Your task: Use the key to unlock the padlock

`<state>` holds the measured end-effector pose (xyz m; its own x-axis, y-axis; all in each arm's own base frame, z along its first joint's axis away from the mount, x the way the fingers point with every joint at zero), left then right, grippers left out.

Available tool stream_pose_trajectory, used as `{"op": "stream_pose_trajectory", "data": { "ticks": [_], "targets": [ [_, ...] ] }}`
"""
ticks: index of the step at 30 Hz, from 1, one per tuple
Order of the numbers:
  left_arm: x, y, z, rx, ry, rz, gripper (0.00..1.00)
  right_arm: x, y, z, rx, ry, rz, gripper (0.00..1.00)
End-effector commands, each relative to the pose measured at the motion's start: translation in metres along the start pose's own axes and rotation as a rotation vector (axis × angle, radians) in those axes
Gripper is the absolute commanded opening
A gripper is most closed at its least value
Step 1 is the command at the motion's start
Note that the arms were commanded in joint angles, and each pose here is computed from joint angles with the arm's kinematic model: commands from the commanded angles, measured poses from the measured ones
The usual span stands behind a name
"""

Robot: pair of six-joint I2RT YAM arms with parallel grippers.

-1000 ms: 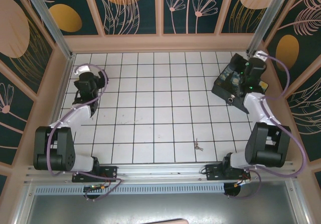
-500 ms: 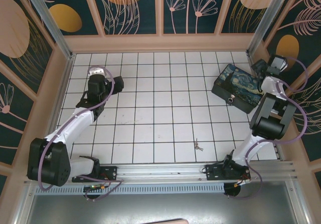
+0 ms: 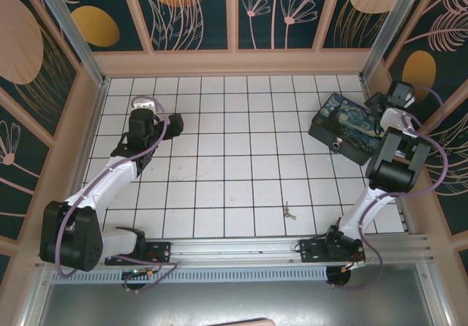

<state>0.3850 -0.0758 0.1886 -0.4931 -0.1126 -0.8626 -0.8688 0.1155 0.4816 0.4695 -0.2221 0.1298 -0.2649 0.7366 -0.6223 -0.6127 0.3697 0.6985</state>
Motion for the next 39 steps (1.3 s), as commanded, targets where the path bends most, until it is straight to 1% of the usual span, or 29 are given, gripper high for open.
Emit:
{"op": "stream_pose_trajectory", "data": {
  "ticks": [1, 5, 8, 11, 15, 19, 21, 26, 30, 33, 37, 39],
  "targets": [
    [-0.016, -0.001, -0.009, 0.033, -0.003, -0.035, 0.99, -0.010, 0.004, -0.015, 0.092, 0.068, -0.027, 0.88],
    [-0.015, -0.005, -0.014, 0.056, 0.000, -0.028, 0.98, -0.008, 0.000, -0.028, 0.107, 0.058, -0.016, 0.89],
    [-0.017, -0.006, -0.018, 0.063, -0.006, -0.029, 0.99, -0.006, -0.006, -0.031, 0.086, 0.030, 0.002, 0.89],
    [-0.017, -0.006, -0.019, 0.065, -0.010, -0.031, 0.98, -0.003, -0.013, -0.026, 0.034, 0.016, 0.026, 0.89],
    [-0.017, -0.006, -0.019, 0.062, -0.016, -0.029, 0.99, 0.011, -0.025, -0.017, -0.024, 0.023, 0.097, 0.88],
    [-0.018, -0.004, -0.019, 0.063, -0.022, -0.034, 0.98, 0.025, -0.032, -0.017, -0.026, 0.037, 0.142, 0.89],
    [-0.019, -0.003, -0.019, 0.065, -0.027, -0.036, 0.99, 0.031, -0.031, -0.013, -0.052, 0.054, 0.158, 0.89],
    [-0.018, -0.007, -0.020, 0.069, -0.027, -0.034, 0.98, 0.059, -0.020, 0.012, -0.140, 0.108, 0.220, 0.88],
    [-0.021, -0.009, -0.027, 0.091, -0.003, -0.032, 0.98, 0.091, -0.005, 0.032, -0.174, 0.097, 0.241, 0.88],
    [-0.016, -0.009, -0.047, 0.150, -0.009, -0.011, 0.98, 0.115, 0.007, 0.057, -0.224, 0.087, 0.262, 0.88],
    [0.010, -0.012, -0.093, 0.258, -0.039, 0.089, 0.98, 0.151, 0.025, 0.104, -0.299, 0.130, 0.293, 0.88],
    [0.021, -0.012, -0.115, 0.333, -0.020, 0.133, 0.98, 0.171, 0.036, 0.128, -0.340, 0.161, 0.315, 0.88]
  ]
}}
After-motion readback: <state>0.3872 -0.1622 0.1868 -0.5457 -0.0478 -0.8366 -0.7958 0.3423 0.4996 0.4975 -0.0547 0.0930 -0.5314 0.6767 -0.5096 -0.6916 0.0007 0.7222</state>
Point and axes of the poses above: each hand's point on the last joint's axis, 136 mm out from that joint toward the fingers, its own y axis back along the fingers, its own z axis along the line the jaws close on, x = y × z, the point moved 1 cm from there along y, back along the fingers, and after that the axes turned 8 degrees about -y, right-handed, at the moved point
